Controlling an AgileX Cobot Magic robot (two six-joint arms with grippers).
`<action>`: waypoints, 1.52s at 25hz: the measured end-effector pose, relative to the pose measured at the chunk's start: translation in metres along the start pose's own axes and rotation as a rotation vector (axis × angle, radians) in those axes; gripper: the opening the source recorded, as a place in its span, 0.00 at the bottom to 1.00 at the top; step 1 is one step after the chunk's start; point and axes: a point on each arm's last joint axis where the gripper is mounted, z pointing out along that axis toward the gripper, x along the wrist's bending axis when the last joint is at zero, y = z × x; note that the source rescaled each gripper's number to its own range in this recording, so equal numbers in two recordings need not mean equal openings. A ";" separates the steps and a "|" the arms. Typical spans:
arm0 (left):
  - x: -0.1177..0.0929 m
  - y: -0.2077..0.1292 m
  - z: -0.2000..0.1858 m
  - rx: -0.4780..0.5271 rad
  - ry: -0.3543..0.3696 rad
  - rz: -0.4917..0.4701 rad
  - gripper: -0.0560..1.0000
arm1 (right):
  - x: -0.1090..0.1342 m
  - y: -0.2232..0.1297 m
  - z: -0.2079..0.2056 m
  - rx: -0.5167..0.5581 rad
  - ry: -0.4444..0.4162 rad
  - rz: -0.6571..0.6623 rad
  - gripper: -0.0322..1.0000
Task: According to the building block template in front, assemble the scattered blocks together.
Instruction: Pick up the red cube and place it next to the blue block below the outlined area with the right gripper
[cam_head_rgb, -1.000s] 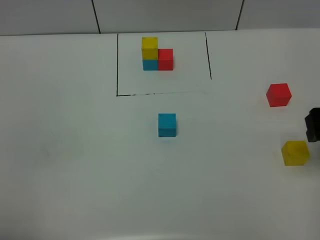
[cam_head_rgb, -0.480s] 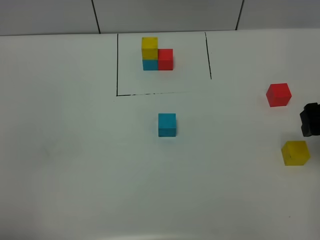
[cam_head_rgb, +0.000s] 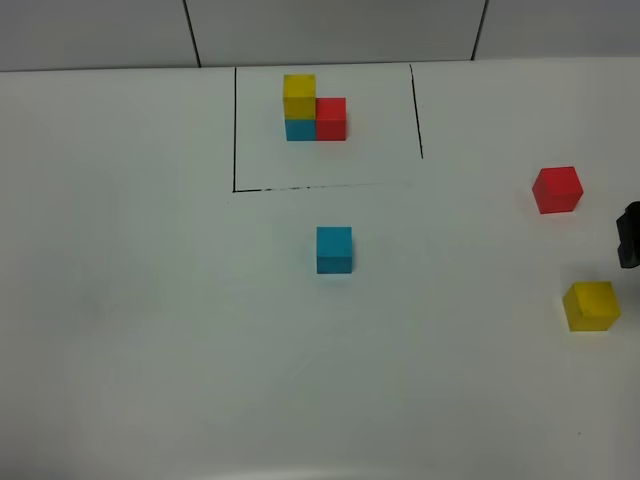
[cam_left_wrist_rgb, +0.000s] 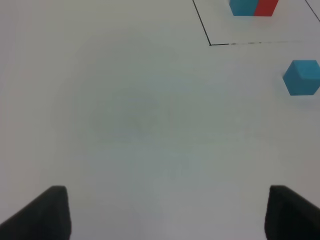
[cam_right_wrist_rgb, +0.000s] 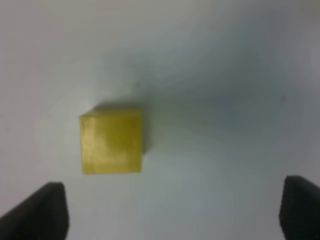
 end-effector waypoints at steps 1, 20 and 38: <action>0.000 0.000 0.000 0.000 0.000 -0.001 0.97 | 0.000 0.000 0.000 0.000 0.005 0.000 0.79; 0.000 0.000 0.000 0.000 0.000 -0.001 0.97 | 0.007 0.063 0.020 -0.066 0.107 -0.045 0.79; 0.000 0.000 0.000 0.000 0.000 -0.001 0.97 | 0.027 0.130 0.114 0.071 0.082 -0.181 0.79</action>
